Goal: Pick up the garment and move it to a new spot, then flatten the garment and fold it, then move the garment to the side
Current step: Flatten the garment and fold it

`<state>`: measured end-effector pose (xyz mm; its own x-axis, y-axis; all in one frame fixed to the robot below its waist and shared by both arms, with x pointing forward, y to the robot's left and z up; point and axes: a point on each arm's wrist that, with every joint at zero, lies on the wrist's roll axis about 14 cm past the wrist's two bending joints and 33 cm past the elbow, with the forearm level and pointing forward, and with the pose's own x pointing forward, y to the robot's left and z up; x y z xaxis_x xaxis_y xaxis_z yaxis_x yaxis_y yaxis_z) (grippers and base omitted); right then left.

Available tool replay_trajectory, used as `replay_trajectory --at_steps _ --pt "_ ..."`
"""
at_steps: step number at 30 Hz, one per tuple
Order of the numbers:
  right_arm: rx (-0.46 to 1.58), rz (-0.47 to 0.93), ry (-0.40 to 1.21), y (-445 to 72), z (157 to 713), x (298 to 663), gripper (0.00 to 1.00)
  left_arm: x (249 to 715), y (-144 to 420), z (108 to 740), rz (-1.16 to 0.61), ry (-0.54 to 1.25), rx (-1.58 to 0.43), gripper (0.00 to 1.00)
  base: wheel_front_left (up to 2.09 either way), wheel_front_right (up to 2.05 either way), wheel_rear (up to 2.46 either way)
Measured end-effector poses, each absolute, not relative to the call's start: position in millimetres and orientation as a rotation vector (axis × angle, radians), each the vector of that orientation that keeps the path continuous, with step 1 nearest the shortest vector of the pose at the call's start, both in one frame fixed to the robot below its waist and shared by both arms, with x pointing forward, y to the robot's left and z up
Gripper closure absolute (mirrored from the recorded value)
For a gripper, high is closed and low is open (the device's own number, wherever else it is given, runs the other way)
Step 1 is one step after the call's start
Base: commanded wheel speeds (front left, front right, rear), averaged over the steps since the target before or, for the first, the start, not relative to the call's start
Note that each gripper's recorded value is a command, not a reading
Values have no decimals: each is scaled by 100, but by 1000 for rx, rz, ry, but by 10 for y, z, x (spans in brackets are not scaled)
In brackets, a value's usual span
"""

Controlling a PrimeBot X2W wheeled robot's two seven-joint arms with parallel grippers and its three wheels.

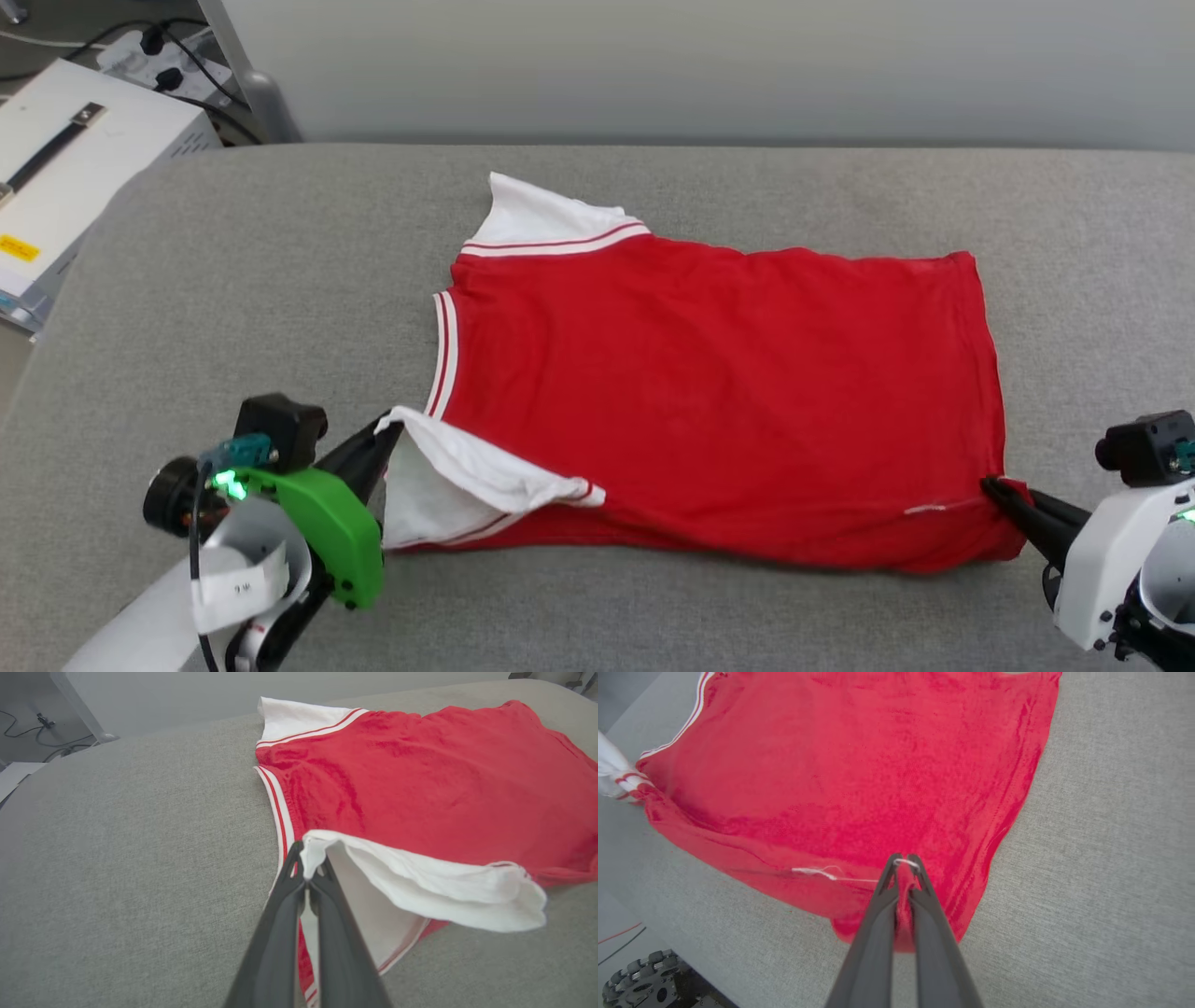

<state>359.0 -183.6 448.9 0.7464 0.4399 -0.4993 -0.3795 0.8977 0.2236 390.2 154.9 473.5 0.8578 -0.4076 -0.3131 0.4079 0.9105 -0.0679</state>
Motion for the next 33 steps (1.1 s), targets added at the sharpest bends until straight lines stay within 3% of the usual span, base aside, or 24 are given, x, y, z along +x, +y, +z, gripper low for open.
replay_trajectory --at_steps 5,18,32,33 --pt "116 434 572 -1837 4481 3859 100 4363 1570 4680 -447 344 32 100 0 0 0" --pt "49 376 570 -1990 4393 4453 100 4744 1579 4165 -448 467 48 100 0 0 0" --pt "-22 379 716 -2006 3887 4447 100 4707 1577 3733 -428 580 31 100 0 0 0" --pt "-22 379 711 -2006 3891 4451 100 4704 1578 3730 -427 581 29 96 0 0 0"
